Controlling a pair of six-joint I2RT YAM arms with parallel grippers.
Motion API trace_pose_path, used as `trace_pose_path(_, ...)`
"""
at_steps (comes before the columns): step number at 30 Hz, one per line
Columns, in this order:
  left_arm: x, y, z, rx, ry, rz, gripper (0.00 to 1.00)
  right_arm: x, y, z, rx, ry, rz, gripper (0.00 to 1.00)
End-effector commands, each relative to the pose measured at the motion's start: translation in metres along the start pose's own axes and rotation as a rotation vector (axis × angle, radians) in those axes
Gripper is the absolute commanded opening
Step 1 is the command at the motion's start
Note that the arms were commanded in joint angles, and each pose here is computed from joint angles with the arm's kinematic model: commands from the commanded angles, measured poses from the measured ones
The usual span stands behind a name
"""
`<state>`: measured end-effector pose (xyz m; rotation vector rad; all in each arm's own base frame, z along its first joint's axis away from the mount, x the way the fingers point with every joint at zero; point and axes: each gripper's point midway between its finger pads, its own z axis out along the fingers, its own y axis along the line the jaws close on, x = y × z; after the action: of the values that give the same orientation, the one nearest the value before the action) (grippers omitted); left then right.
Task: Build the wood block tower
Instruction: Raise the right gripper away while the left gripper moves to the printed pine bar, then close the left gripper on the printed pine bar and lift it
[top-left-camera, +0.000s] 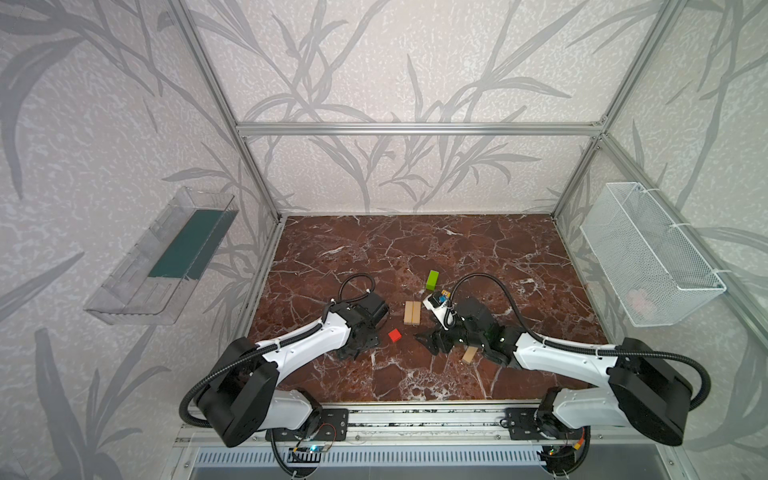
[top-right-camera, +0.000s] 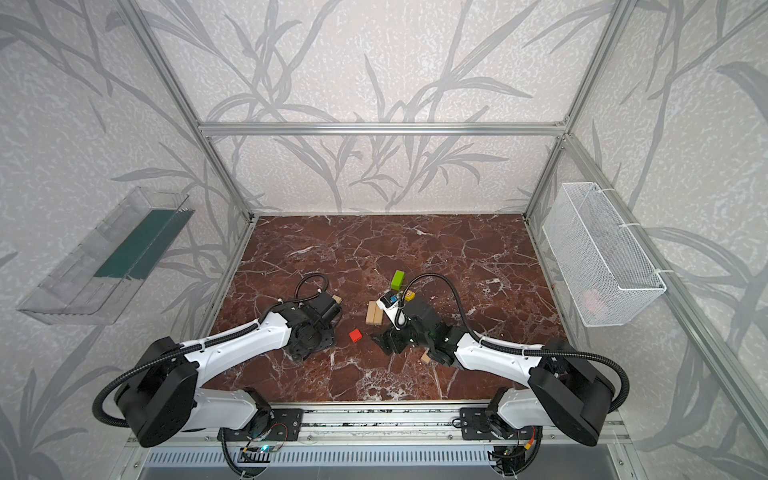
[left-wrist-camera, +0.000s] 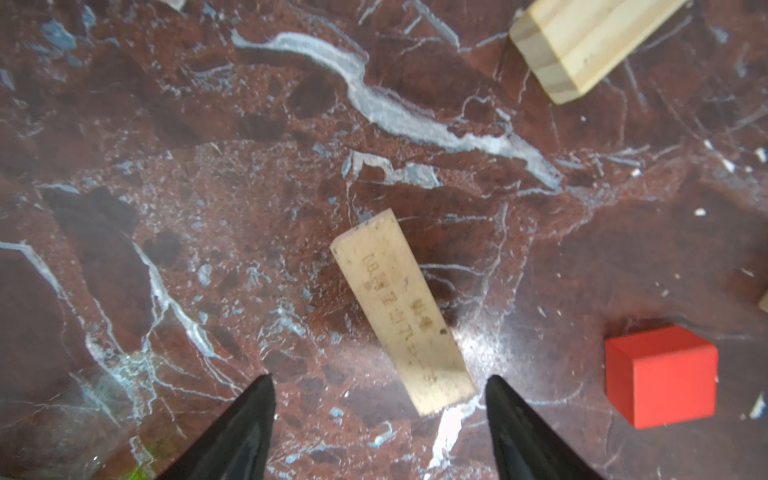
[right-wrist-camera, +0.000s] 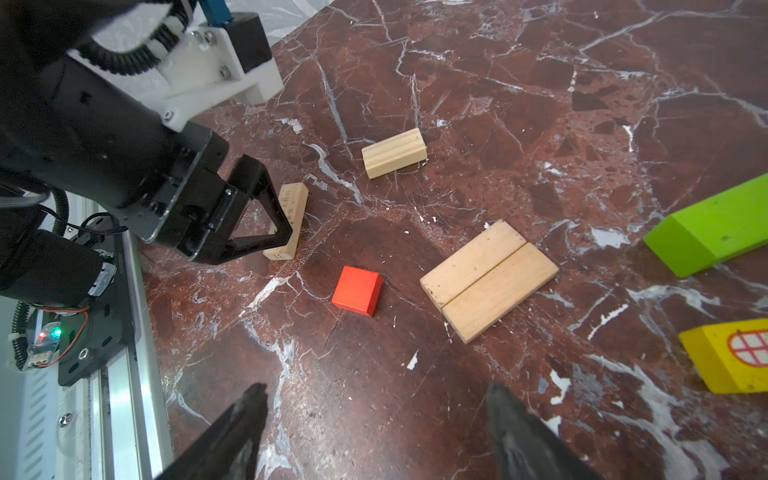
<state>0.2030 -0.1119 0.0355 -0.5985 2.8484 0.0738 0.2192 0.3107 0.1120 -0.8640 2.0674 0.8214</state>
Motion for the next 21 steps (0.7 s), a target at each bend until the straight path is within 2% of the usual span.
trace_pose_path(1, -0.016, -0.004, -0.003, -0.033, -0.057, -0.052, 0.75, -0.01, -0.001, -0.004, 0.017, -0.049, -0.013, 0.84)
trace_pose_path(13, -0.021, -0.01, 0.014, -0.06, -0.06, -0.091, 0.61, -0.009, -0.004, -0.003, 0.028, -0.045, -0.012, 0.85)
trace_pose_path(17, -0.017, -0.018, 0.022, 0.006, -0.045, -0.11, 0.55, -0.009, -0.006, -0.003, 0.039, -0.042, -0.012, 0.85)
trace_pose_path(21, -0.014, -0.01, 0.026, -0.004, -0.047, -0.121, 0.51, -0.009, -0.005, -0.002, 0.037, -0.042, -0.014, 0.85)
